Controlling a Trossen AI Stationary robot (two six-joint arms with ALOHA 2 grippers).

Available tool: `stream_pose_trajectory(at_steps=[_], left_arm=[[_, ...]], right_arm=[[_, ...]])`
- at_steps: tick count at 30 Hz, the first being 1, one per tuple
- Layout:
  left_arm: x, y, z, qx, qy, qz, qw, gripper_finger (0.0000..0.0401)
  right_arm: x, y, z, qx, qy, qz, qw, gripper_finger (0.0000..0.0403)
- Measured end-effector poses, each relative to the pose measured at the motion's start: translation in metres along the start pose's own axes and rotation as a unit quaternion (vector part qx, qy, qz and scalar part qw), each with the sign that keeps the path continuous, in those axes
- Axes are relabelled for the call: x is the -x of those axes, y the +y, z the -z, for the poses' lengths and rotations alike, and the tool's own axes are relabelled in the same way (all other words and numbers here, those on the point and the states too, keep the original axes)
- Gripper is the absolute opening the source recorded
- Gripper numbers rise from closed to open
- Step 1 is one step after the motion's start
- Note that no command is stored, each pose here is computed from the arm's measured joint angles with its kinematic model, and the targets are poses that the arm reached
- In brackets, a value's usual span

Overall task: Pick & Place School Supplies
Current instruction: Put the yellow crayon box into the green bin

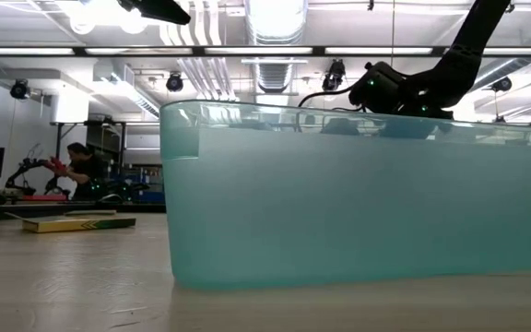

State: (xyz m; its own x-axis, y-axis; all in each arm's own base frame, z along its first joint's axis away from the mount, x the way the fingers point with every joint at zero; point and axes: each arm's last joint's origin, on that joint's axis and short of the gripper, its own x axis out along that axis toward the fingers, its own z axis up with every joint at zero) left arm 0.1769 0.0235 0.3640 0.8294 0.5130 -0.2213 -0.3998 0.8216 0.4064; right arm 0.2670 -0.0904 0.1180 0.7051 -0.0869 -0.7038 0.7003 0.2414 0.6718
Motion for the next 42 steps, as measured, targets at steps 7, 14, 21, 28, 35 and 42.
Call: stream_pose_trajectory(at_steps=[7, 14, 21, 28, 35, 42], left_arm=[[0.0, 0.0, 0.0, 0.0, 0.0, 0.0, 1.0, 0.0236], [0.0, 0.0, 0.0, 0.0, 0.0, 0.0, 1.0, 0.0236], [0.0, 0.0, 0.0, 0.0, 0.0, 0.0, 1.0, 0.0236], [0.0, 0.0, 0.0, 0.0, 0.0, 0.0, 1.0, 0.0236], [0.0, 0.0, 0.0, 0.0, 0.0, 0.0, 1.0, 0.0236], [0.0, 0.0, 0.0, 0.0, 0.0, 0.0, 1.0, 0.0236]], right_arm=[[0.0, 0.004, 0.001, 0.014, -0.003, -0.014, 1.0, 0.0177], [0.0, 0.002, 0.0, 0.039, -0.019, -0.003, 0.999, 0.0179], [0.0, 0.002, 0.001, 0.055, -0.019, -0.002, 0.998, 0.0182], [-0.003, 0.001, 0.002, 0.048, -0.009, -0.004, 0.999, 0.0185], [-0.015, -0.005, 0.004, 0.048, 0.011, -0.02, 0.999, 0.0185], [-0.013, -0.005, 0.004, 0.051, 0.008, -0.021, 0.998, 0.0185]])
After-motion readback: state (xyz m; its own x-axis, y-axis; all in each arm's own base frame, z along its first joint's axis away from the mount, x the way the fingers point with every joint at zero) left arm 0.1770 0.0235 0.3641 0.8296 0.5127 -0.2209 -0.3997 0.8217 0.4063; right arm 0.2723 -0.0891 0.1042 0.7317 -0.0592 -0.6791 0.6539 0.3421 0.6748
